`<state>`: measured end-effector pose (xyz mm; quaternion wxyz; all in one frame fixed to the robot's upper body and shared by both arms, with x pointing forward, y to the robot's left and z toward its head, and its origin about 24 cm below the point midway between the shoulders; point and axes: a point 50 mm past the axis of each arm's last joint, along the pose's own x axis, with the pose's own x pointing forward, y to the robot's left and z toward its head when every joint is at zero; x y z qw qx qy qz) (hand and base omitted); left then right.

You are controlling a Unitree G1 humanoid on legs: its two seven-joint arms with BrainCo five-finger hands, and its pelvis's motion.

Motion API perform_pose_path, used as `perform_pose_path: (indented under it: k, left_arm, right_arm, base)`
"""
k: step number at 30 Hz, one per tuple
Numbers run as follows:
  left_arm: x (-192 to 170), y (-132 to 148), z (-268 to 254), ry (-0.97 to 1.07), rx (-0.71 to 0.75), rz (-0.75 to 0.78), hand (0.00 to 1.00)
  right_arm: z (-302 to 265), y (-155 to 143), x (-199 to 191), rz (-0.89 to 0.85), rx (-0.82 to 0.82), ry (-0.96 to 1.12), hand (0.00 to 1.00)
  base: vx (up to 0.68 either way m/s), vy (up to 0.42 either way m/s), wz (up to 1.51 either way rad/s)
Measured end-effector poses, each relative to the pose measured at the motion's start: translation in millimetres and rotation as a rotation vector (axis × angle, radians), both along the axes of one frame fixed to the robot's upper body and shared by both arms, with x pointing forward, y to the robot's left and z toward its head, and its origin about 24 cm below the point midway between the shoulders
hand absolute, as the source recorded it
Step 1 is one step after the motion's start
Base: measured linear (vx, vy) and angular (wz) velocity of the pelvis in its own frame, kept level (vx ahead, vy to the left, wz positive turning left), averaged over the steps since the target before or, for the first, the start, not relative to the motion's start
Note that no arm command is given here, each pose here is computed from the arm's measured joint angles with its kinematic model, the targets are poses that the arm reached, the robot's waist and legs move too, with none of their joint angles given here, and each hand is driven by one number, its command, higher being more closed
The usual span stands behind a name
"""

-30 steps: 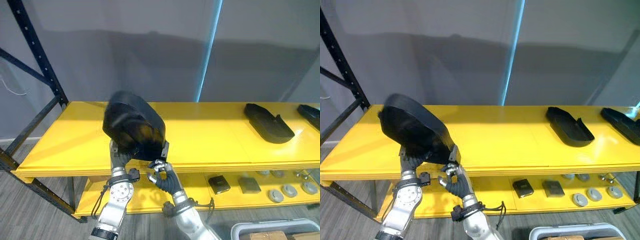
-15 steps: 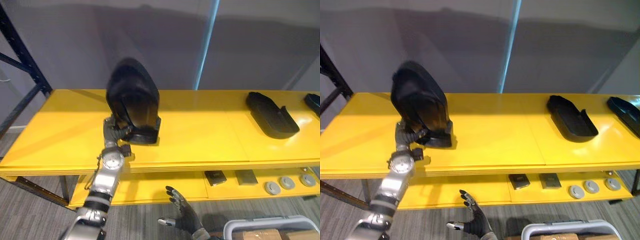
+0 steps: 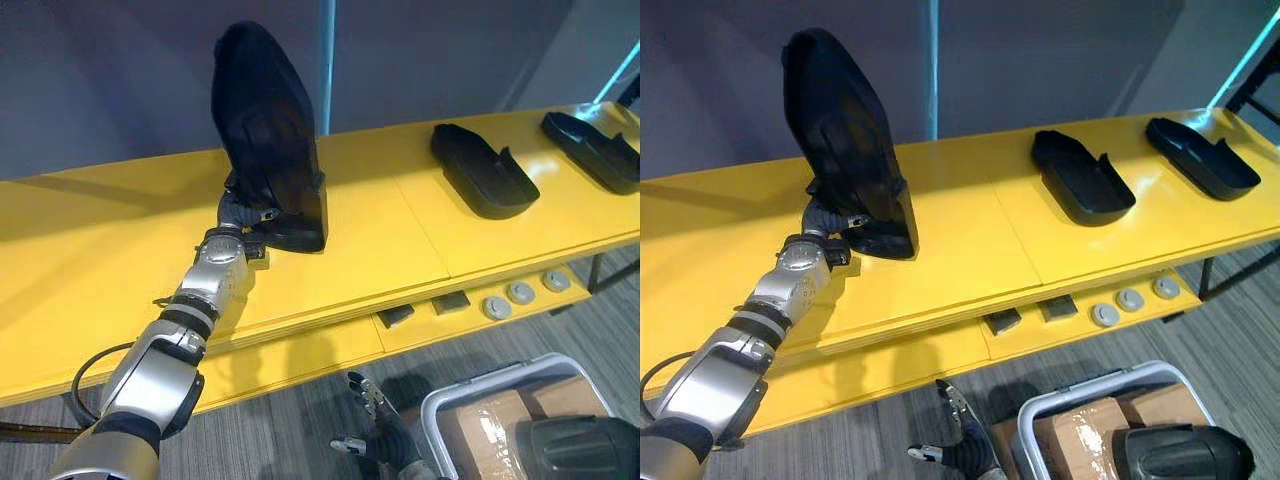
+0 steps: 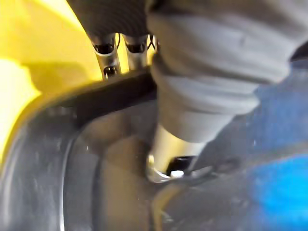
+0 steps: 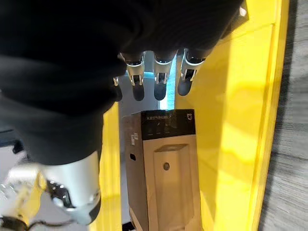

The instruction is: Walk over and take plastic housings, then place them on the shelf

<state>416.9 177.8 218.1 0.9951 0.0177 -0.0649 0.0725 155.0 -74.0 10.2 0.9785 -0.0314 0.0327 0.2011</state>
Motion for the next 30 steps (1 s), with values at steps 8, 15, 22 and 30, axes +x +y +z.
perform_pose_path:
  k: [8, 15, 22, 30]
  left_arm:
    - [4.2, 7.1, -3.7, 0.069, 0.002, 0.066, 0.0]
    - [6.4, 6.2, -1.2, 0.073, 0.097, 0.126, 0.0]
    - [7.9, 5.3, 4.4, 0.052, 0.291, 0.19, 0.0]
    - [8.3, -9.8, 6.1, 0.038, 0.264, 0.175, 0.0]
  right_arm:
    - [2.9, 8.8, 4.1, 0.037, -0.031, -0.036, 0.0]
    - [2.6, 7.8, 4.1, 0.028, -0.038, -0.038, 0.0]
    - [2.7, 7.6, 3.7, 0.024, -0.035, -0.039, 0.0]
    - [2.8, 6.3, 4.4, 0.016, -0.034, -0.043, 0.0]
  base:
    - [0.01, 0.005, 0.0]
    - [0.0, 0.0, 0.0]
    - [0.0, 0.0, 0.0]
    - [0.01, 0.017, 0.03]
